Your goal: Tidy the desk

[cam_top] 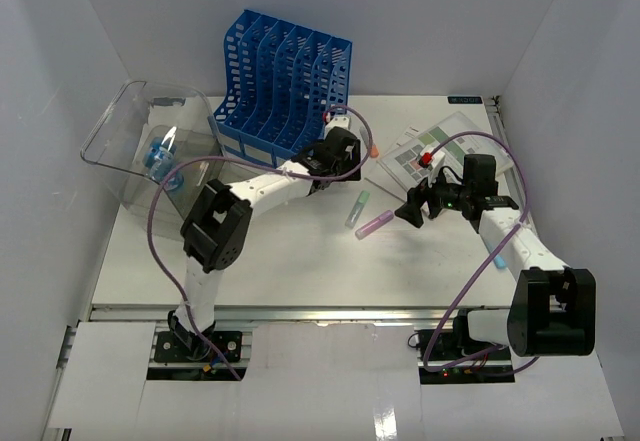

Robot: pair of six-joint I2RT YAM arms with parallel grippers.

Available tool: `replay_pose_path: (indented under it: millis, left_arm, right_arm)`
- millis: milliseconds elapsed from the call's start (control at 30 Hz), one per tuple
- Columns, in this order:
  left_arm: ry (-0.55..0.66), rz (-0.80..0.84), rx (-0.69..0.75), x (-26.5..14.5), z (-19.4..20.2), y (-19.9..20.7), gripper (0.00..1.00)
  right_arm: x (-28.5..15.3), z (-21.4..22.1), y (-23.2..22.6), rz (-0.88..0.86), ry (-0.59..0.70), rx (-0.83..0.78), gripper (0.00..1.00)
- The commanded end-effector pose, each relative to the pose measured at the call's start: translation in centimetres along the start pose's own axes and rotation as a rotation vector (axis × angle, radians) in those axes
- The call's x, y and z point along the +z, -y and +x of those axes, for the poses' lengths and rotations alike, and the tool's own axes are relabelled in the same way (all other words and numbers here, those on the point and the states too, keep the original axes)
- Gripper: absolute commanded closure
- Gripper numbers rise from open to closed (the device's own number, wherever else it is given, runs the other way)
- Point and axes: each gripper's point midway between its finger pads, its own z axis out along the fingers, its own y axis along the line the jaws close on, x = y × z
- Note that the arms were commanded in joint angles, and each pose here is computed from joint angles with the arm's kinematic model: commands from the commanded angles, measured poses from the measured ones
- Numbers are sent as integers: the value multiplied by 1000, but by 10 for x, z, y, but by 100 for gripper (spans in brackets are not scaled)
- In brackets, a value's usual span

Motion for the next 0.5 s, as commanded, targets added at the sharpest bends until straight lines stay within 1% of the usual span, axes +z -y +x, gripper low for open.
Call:
replay_pose_path:
  millis: [0, 67, 300, 467]
  left_arm:
    - [7, -110, 45, 21, -11, -9, 28]
    - [-20, -135, 75, 34, -1, -12, 29]
    - [-42, -168, 116, 54, 6, -15, 30]
    - [-103, -180, 139, 68, 29, -19, 36]
  right_arm:
    - [-6, -25, -1, -8, 55, -26, 7]
    - [-6, -26, -3, -19, 62, -25, 7]
    - [-8, -30, -9, -43, 77, -36, 7]
    - [-9, -32, -9, -39, 83, -45, 7]
